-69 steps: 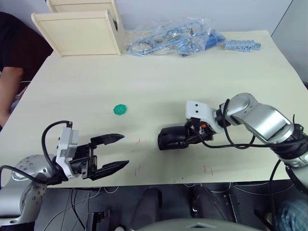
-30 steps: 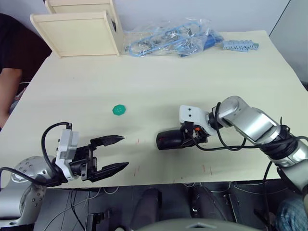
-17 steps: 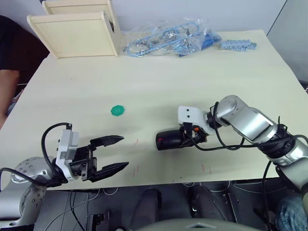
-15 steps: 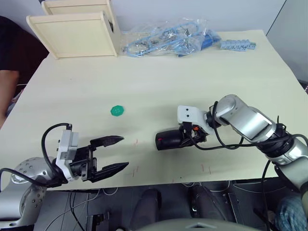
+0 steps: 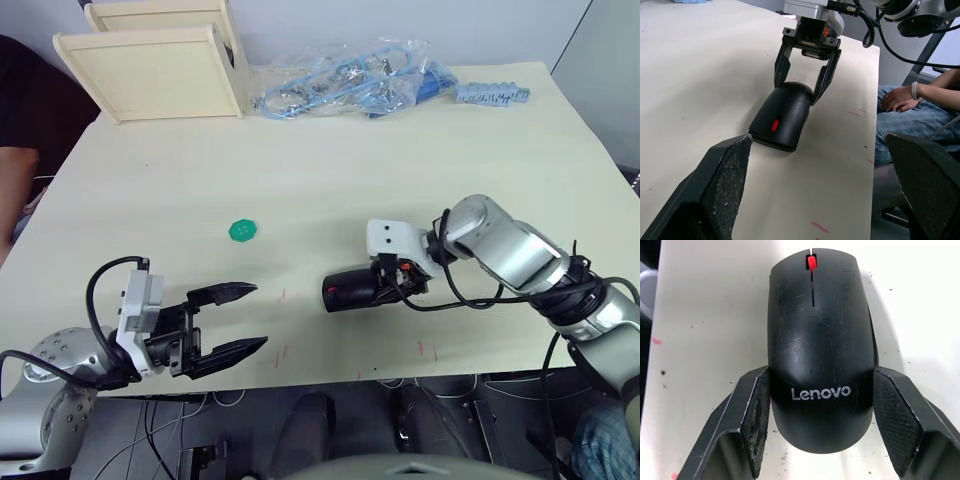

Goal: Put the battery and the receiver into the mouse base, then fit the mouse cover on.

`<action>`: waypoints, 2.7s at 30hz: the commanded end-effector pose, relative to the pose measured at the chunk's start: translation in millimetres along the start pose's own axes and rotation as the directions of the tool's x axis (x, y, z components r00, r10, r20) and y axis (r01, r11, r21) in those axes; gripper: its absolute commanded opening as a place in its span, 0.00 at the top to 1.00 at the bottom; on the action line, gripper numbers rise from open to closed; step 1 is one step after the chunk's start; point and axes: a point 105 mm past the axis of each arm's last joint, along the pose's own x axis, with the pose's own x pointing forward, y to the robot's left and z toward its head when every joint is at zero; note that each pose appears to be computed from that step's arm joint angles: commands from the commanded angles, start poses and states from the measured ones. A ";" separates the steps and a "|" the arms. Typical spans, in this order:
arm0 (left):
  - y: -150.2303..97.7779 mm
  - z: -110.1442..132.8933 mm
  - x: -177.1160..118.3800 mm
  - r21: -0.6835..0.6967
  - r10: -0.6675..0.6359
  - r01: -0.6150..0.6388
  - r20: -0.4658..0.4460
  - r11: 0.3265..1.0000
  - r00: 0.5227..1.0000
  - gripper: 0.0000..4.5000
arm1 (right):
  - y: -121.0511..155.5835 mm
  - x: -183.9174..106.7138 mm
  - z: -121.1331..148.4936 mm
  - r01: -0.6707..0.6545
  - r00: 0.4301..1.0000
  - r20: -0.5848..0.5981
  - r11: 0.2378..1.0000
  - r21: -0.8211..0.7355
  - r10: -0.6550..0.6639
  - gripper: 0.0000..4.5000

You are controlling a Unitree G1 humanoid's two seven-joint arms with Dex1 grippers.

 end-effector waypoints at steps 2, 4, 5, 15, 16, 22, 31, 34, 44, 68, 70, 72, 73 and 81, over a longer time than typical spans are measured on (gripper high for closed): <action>-3.0 5.9 0.0 0.042 -0.005 0.005 0.005 0.999 1.000 0.00 | 0.4 3.6 -2.0 -0.003 1.000 -0.019 1.000 -0.007 0.003 0.38; -3.4 5.7 0.2 0.041 -0.005 0.005 0.005 0.999 1.000 0.00 | 0.8 3.9 -2.3 -0.004 1.000 -0.020 1.000 -0.006 0.004 0.38; -3.4 5.6 0.2 0.041 -0.005 0.005 0.006 0.999 1.000 0.00 | 0.8 4.0 -2.3 -0.005 1.000 -0.020 1.000 -0.005 0.005 0.38; -2.1 5.6 1.1 0.040 -0.006 0.006 0.006 0.999 1.000 0.00 | 0.5 3.7 -1.4 -0.009 1.000 -0.013 1.000 0.002 0.009 0.38; -1.9 5.6 1.2 0.040 -0.006 0.006 0.006 0.999 1.000 0.00 | 0.3 3.6 -1.2 -0.008 1.000 -0.011 1.000 0.004 0.008 0.38; -0.8 5.8 1.1 0.041 -0.006 0.006 0.007 0.999 1.000 0.00 | 1.3 3.1 1.6 -0.013 1.000 0.003 1.000 0.004 0.013 0.38; 0.0 5.8 1.4 0.044 -0.008 0.007 0.007 0.999 1.000 0.00 | -0.3 -0.3 6.5 0.009 1.000 0.019 1.000 -0.012 -0.008 0.38; 0.4 5.9 1.7 0.044 -0.008 0.008 0.008 0.999 1.000 0.00 | 0.5 -0.1 6.1 -0.001 1.000 0.018 1.000 -0.012 0.001 0.38; 0.7 5.5 1.6 0.044 -0.008 0.008 0.008 0.999 1.000 0.00 | -1.2 -0.3 7.1 0.009 1.000 0.027 1.000 -0.008 -0.009 0.38; 2.1 5.5 1.6 0.043 -0.008 0.008 0.007 0.999 1.000 0.00 | 0.1 -10.2 17.7 0.027 0.997 0.077 0.999 -0.040 -0.024 0.23; 2.2 5.6 1.6 0.043 -0.008 0.008 0.007 0.999 1.000 0.00 | 0.8 -10.5 17.5 0.027 0.997 0.080 0.999 -0.039 -0.024 0.23; 2.2 5.7 1.5 0.042 -0.008 0.008 0.007 0.999 1.000 0.00 | 1.0 -10.8 17.4 0.028 0.996 0.083 0.999 -0.034 -0.025 0.23; 2.2 5.6 1.4 0.042 -0.008 0.008 0.007 0.999 1.000 0.00 | 1.2 -10.9 17.1 0.028 0.996 0.085 0.999 -0.029 -0.025 0.23; 0.8 5.1 0.9 0.042 -0.009 0.009 0.005 0.999 1.000 0.00 | 1.7 -10.2 13.3 0.046 0.994 0.096 0.999 -0.017 -0.045 0.23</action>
